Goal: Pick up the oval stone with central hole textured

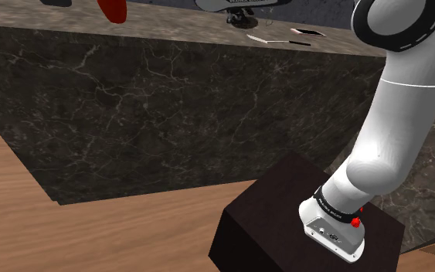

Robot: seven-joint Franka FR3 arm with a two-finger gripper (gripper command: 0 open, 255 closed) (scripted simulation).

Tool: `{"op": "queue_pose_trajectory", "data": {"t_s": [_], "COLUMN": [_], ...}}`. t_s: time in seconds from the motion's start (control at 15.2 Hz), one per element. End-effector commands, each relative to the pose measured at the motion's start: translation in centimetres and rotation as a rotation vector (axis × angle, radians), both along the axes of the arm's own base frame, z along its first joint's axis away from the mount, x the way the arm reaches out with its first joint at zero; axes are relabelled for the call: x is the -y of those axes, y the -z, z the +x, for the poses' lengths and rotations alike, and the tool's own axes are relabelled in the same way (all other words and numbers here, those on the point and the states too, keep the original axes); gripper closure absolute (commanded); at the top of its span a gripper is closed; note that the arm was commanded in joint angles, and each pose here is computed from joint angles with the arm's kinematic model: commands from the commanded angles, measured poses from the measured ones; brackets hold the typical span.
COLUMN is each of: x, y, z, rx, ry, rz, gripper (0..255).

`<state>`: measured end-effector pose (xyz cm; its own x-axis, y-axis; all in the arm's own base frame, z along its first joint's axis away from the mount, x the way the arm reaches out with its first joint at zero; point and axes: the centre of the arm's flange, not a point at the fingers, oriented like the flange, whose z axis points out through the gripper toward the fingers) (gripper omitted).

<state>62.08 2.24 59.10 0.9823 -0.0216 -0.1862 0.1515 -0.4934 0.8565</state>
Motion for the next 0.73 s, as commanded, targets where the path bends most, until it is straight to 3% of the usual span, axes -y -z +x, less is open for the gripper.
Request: {"op": "queue_pose_trajectory", "data": {"t_s": [0.0, 0.66], "x": [0.0, 0.0], "y": [-1.1, -5.4], "z": [-0.1, -0.1], "rx": [0.001, 0.001], "ry": [0.0, 0.0], "rz": [0.0, 0.0], "gripper": [255, 255]}}
